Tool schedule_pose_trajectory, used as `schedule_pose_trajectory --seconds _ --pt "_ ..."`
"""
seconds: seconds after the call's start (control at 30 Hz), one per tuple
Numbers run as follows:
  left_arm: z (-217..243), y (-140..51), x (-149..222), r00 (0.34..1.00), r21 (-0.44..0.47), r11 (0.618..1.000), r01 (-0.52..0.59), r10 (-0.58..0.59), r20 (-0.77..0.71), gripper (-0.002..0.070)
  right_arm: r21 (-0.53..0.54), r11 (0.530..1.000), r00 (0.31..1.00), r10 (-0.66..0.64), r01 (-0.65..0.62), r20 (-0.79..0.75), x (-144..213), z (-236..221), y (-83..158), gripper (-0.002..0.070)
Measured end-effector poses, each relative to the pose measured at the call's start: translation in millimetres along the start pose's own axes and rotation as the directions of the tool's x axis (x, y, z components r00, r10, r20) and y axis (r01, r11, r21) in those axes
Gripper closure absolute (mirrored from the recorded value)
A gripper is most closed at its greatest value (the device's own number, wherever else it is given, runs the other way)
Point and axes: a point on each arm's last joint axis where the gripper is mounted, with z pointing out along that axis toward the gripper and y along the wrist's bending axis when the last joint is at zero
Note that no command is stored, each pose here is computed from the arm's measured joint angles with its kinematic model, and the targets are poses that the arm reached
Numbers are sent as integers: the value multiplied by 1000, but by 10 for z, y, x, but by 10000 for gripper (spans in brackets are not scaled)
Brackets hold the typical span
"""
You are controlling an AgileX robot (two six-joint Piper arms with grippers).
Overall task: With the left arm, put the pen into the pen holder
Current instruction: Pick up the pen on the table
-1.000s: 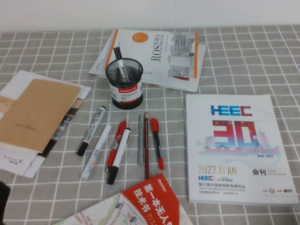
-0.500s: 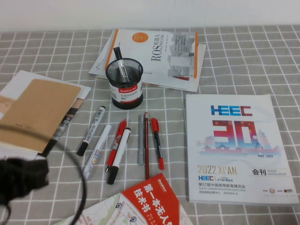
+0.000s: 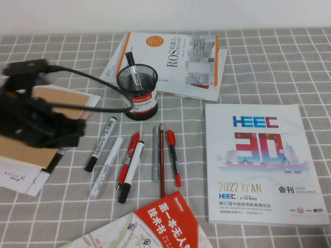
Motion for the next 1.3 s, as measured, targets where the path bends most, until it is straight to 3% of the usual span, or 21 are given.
schedule_pose_trajectory --seconds 0.2,0.5,0.57,0.73,0.83,1.17,1.3 --pt "417 -83 -291 985 -50 996 -75 66 -158 678 0 1000 1000 0 0 0 0 0 0 690" --pt "837 21 -682 953 -57 993 -103 82 -291 673 0 1000 1000 0 0 0 0 0 0 690" --pt "931 46 -757 949 -50 991 -127 106 -297 636 0 1000 1000 0 0 0 0 0 0 690" --pt "1152 112 -868 933 -39 984 -172 150 -327 448 0 1000 1000 0 0 0 0 0 0 690" --pt "1271 174 -877 921 -59 979 -195 162 -355 402 0 1000 1000 0 0 0 0 0 0 690" --pt "1569 287 -813 900 -76 972 -221 173 -399 386 0 1000 1000 0 0 0 0 0 0 690" --pt "1600 306 -827 904 -86 968 -237 187 -385 417 0 1000 1000 0 0 0 0 0 0 690"
